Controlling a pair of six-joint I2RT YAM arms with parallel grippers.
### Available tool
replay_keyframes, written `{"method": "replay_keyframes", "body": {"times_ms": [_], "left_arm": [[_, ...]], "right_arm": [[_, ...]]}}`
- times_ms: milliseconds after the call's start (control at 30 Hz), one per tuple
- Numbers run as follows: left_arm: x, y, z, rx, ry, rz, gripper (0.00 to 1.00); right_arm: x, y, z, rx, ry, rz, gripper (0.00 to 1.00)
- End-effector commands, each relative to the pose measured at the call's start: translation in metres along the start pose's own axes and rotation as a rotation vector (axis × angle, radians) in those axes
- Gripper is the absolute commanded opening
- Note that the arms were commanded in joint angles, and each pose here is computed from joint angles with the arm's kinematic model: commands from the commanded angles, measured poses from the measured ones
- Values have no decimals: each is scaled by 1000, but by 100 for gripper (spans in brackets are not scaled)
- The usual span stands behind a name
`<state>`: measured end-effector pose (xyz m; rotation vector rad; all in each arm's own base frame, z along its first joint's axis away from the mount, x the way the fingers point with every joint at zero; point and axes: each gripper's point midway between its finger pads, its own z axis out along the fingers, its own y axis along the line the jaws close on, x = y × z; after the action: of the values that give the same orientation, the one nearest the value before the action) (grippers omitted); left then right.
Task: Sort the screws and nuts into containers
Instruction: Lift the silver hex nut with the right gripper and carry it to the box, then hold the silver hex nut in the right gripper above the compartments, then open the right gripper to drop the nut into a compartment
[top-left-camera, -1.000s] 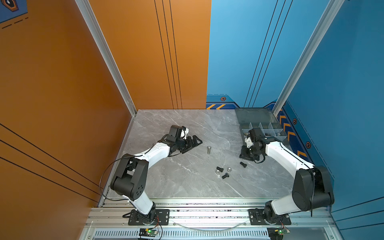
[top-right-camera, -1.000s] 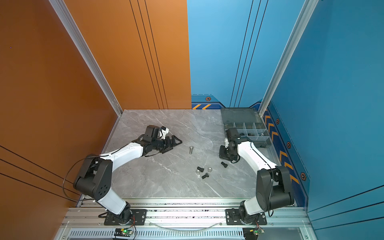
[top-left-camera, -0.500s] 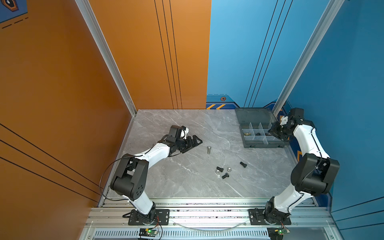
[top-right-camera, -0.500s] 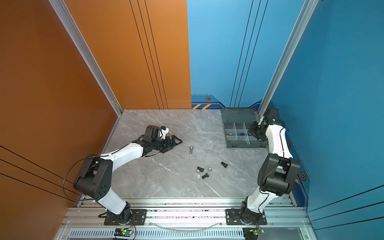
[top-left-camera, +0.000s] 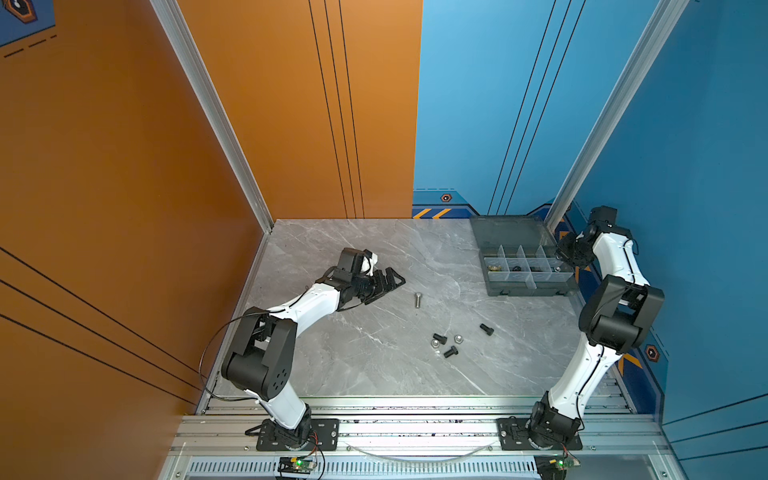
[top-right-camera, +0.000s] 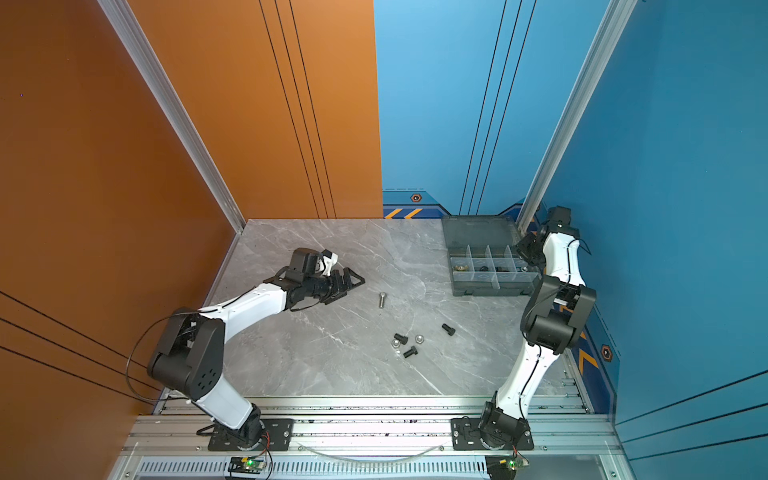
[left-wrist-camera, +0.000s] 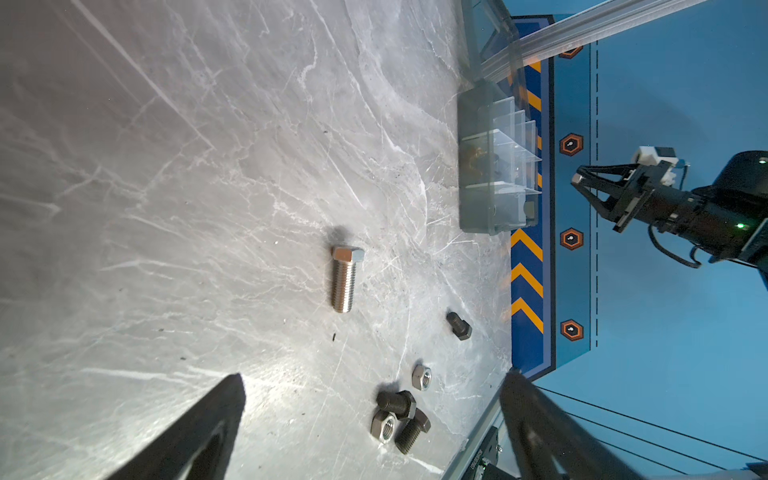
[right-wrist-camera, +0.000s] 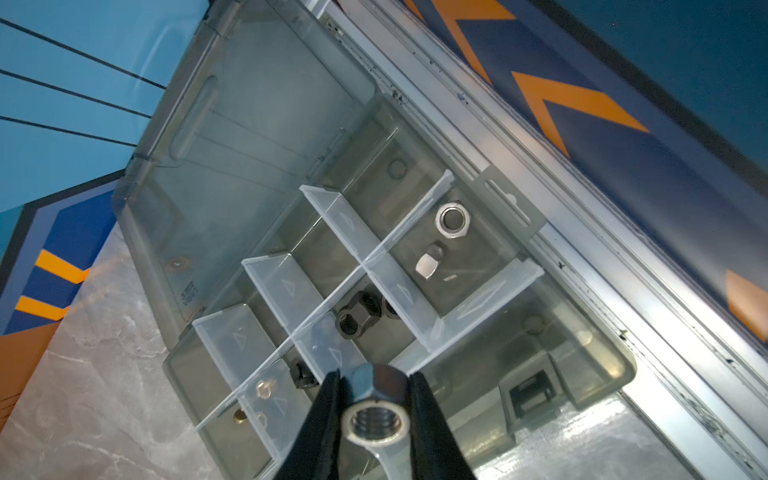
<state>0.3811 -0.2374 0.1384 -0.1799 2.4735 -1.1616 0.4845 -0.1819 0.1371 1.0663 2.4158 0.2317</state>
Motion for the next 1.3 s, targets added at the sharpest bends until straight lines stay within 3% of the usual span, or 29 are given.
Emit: {"method": "replay_keyframes", "body": {"times_ms": [0, 400, 933, 1133, 1267], "left_arm": [[-6, -8, -4, -2, 15, 11, 98], [-8, -17, -4, -4, 12, 17, 98], [-4, -22, -5, 1, 11, 35, 98], [-4, -22, -4, 8, 11, 30, 98], [-4, -22, -3, 8, 10, 31, 98]], "right_arm": [[-5, -13, 9, 64, -2, 26, 1], [-11, -43, 28, 92, 23, 58, 1], [-12, -40, 49, 63, 45, 82, 5], [-8, -41, 53, 73, 57, 79, 21], [-5, -41, 55, 71, 68, 81, 26]]}}
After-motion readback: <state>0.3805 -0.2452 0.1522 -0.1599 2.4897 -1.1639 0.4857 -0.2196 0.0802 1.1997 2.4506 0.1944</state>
